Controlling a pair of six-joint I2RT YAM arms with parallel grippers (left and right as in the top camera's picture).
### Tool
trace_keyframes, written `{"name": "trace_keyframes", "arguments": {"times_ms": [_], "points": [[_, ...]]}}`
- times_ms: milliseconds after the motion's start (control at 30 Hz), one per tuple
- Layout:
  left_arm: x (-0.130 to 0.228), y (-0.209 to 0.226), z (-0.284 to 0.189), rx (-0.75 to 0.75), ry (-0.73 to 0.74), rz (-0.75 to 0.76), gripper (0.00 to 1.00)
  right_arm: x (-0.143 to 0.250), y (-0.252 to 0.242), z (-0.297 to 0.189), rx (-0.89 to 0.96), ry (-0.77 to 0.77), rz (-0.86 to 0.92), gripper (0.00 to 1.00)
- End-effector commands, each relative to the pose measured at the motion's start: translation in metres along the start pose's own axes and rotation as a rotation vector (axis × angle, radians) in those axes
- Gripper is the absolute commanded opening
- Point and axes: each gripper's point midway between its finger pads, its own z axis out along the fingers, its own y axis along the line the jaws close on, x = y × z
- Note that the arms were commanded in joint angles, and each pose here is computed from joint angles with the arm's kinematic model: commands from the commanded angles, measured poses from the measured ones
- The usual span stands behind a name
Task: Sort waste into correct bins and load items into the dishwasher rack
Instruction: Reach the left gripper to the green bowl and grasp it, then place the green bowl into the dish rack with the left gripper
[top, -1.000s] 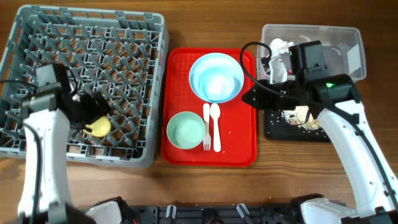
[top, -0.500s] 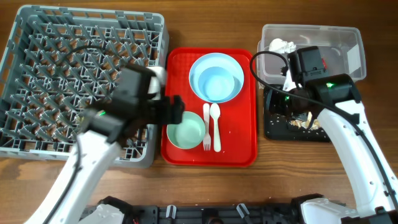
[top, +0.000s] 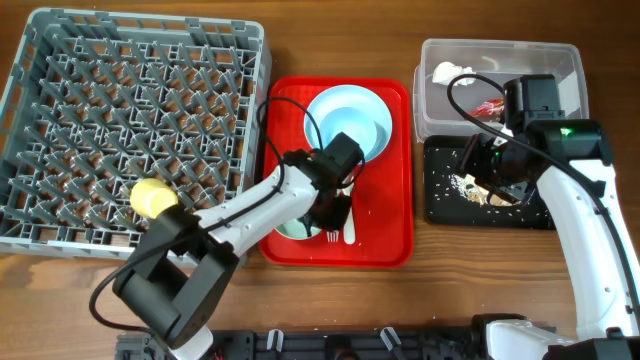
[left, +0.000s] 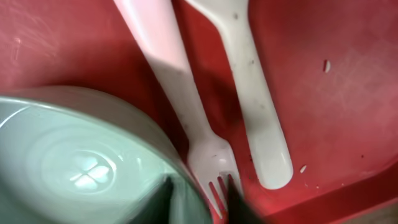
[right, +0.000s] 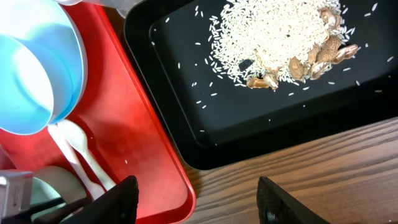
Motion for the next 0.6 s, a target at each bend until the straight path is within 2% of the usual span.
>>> {"name": "trace_keyframes", "arguments": {"times_ms": [0, 67, 200, 300, 367, 433, 567], "points": [[0.0, 0.0, 0.002, -0.006, -0.001, 0.002, 0.04, -0.003, -0.002, -0.004, 0.011, -0.018, -0.008, 0.61], [0.0, 0.0, -0.001, -0.003, -0.007, 0.003, 0.04, -0.003, -0.003, -0.004, 0.014, -0.014, -0.008, 0.61], [-0.017, -0.012, -0.054, 0.03, -0.099, 0.017, 0.04, -0.001, -0.004, -0.004, 0.017, -0.009, -0.008, 0.61], [-0.039, -0.006, -0.126, 0.054, -0.252, -0.008, 0.04, -0.001, -0.004, -0.004, 0.017, -0.009, -0.016, 0.61], [-0.054, 0.02, -0.183, 0.06, -0.386, -0.036, 0.04, -0.001, -0.004, -0.004, 0.017, -0.009, -0.03, 0.61], [-0.062, 0.049, -0.218, 0.074, -0.476, -0.051, 0.04, -0.001, -0.004, -0.004, 0.017, -0.009, -0.03, 0.61], [-0.069, 0.111, -0.249, 0.251, -0.565, -0.067, 0.04, -0.001, -0.003, -0.004, 0.017, -0.009, -0.03, 0.61]]}}
